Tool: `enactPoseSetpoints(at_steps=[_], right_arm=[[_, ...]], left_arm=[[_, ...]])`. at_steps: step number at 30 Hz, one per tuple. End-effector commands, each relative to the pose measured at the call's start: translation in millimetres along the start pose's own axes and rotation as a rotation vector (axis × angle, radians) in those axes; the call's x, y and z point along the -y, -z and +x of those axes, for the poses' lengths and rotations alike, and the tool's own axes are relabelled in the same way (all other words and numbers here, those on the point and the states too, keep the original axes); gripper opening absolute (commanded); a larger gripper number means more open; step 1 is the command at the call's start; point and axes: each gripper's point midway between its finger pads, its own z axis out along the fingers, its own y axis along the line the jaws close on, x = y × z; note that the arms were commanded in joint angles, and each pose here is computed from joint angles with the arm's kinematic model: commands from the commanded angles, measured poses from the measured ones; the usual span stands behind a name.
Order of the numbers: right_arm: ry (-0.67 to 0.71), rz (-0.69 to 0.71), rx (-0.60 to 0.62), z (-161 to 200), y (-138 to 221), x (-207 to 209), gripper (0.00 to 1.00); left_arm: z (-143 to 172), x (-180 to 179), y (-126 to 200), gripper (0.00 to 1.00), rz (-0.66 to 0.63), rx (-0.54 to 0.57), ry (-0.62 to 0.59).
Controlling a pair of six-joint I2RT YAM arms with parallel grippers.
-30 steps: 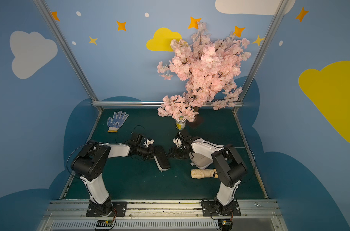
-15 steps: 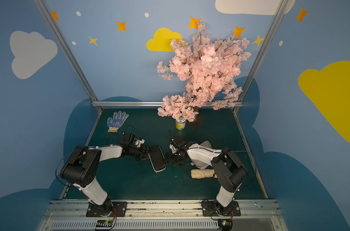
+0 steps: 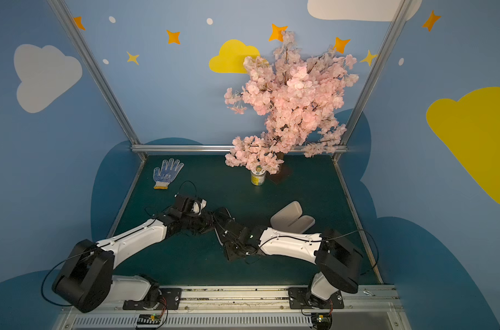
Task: Put umbrellas into zippered umbrella sleeves
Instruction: Zip the zipper on the umbrella sleeve.
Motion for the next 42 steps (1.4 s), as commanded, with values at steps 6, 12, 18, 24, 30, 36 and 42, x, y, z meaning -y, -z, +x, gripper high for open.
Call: enactPoseSetpoints(at_steps=[6,12,18,24,30,36,42], right_arm=[[0.021,0.076,0.168,-22.3,-21.2,-1.6,0.54],[0.006,0.121,0.207,-33.8,-34.5,-2.9,0.48],[-0.017,0.161,0.215,-37.7,-38.2,-4.0,0.39],[-0.057,0.171,0.231,-44.2,-38.5,-8.5,0.31],[-0.068,0.166,0.232,-44.2,-39.6,-8.9,0.25],[-0.066,0.124,0.253,-38.7,-28.0,-21.7,0.26],[-0.075,0.153,0.255,-41.6,-32.4,-25.1,0.33]], left_arm=[[-27.6,21.9,-35.3,0.31,0.083,-0.023,-0.028],[-22.7,3.8,-53.1,0.27,0.053,-0.081,-0.010],[-9.6,-13.2,-52.9,0.27,0.033,-0.093,0.003],[-2.0,-24.8,-52.7,0.27,0.018,-0.095,0.017],[4.5,-37.2,-53.9,0.27,0.000,-0.093,0.044],[6.9,-42.6,-53.8,0.27,-0.008,-0.088,0.055],[8.0,-45.2,-56.4,0.27,-0.008,-0.091,0.059]])
